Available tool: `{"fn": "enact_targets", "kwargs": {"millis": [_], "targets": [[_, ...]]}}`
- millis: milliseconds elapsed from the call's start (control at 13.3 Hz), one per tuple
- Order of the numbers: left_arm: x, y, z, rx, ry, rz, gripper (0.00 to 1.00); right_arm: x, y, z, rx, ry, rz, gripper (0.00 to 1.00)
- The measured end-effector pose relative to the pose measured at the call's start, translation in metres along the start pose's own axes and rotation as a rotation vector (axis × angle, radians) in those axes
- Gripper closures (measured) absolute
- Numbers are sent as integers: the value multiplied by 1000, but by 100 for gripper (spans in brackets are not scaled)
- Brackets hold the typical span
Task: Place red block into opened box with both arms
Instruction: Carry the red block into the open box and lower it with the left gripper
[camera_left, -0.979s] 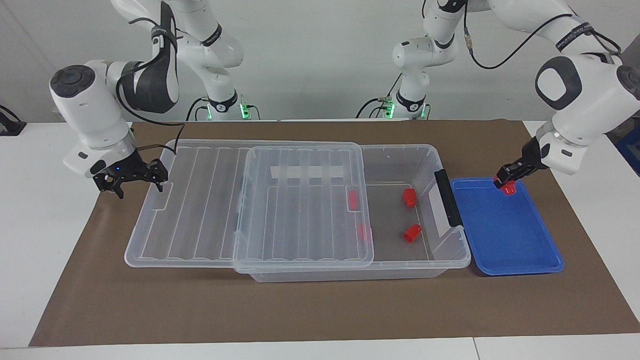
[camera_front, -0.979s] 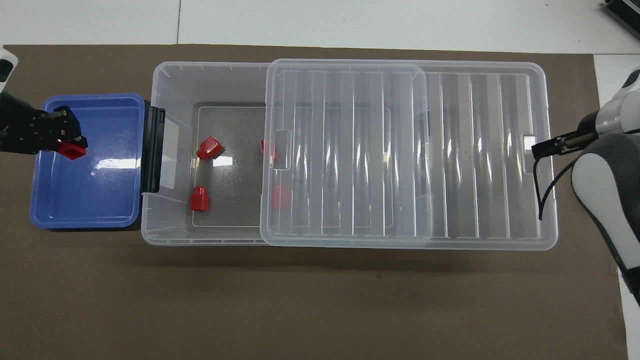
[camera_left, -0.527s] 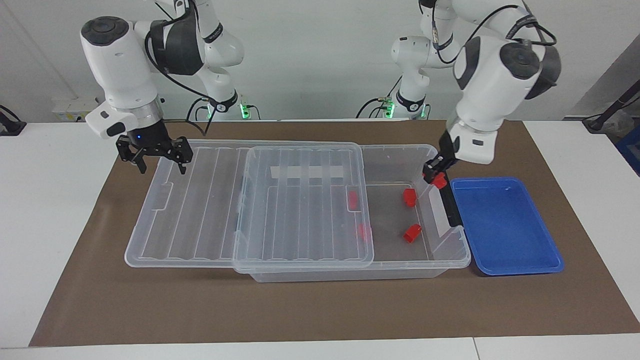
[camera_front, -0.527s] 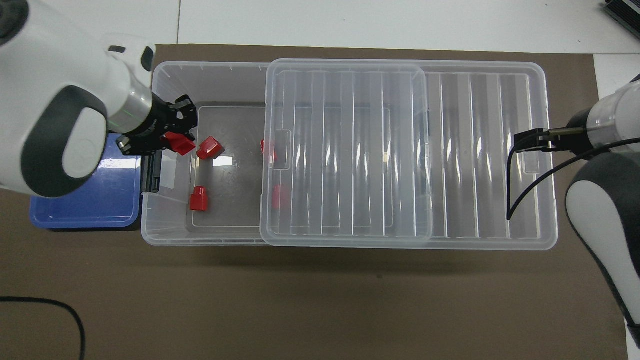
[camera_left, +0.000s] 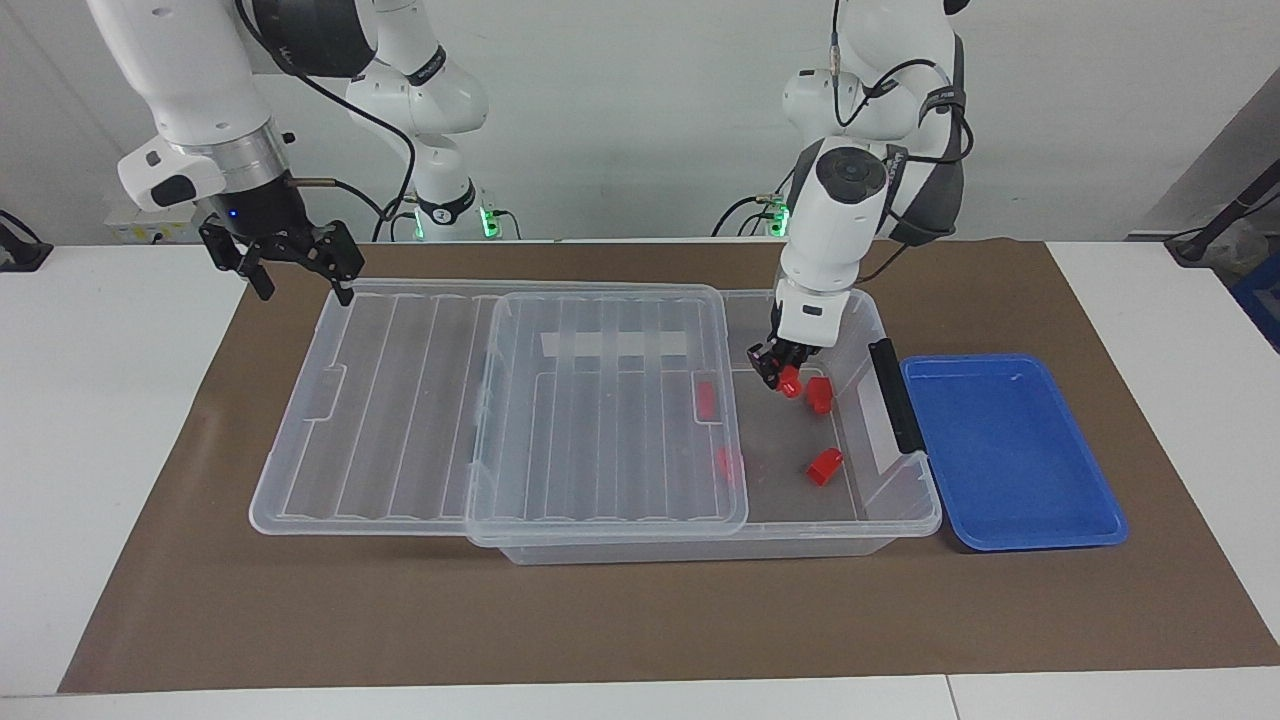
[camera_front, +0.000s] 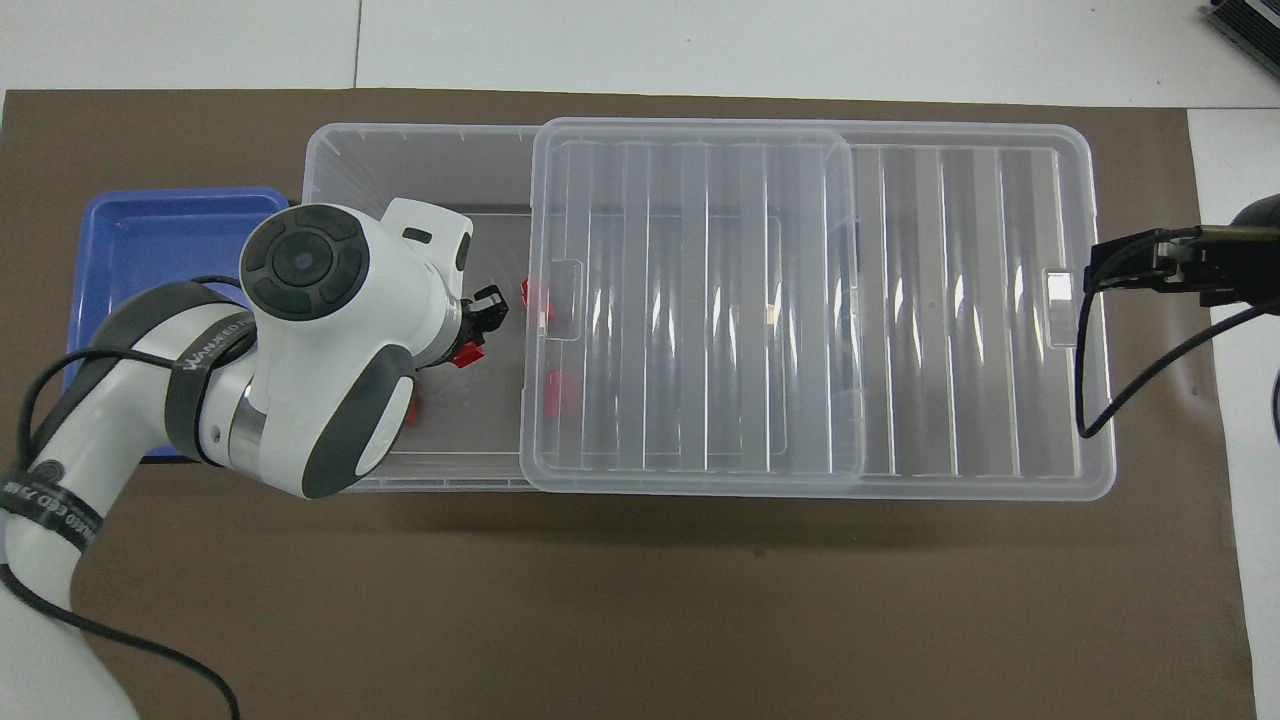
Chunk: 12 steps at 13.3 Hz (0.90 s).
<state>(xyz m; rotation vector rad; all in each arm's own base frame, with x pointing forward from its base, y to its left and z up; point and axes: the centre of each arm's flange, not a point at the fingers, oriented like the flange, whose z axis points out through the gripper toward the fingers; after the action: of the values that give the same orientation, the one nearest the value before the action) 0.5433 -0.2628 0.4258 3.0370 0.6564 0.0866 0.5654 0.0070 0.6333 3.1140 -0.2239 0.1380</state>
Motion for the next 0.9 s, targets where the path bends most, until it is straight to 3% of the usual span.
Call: {"fn": "enact_targets", "kwargs": {"millis": [678,904], "targets": [[2,-5,104,0,64,57,66,-6,3,7,-10,-58,9,0],[9,-8,121,6,82,66,66,-9,3,9,-14,-81,9,0]]}}
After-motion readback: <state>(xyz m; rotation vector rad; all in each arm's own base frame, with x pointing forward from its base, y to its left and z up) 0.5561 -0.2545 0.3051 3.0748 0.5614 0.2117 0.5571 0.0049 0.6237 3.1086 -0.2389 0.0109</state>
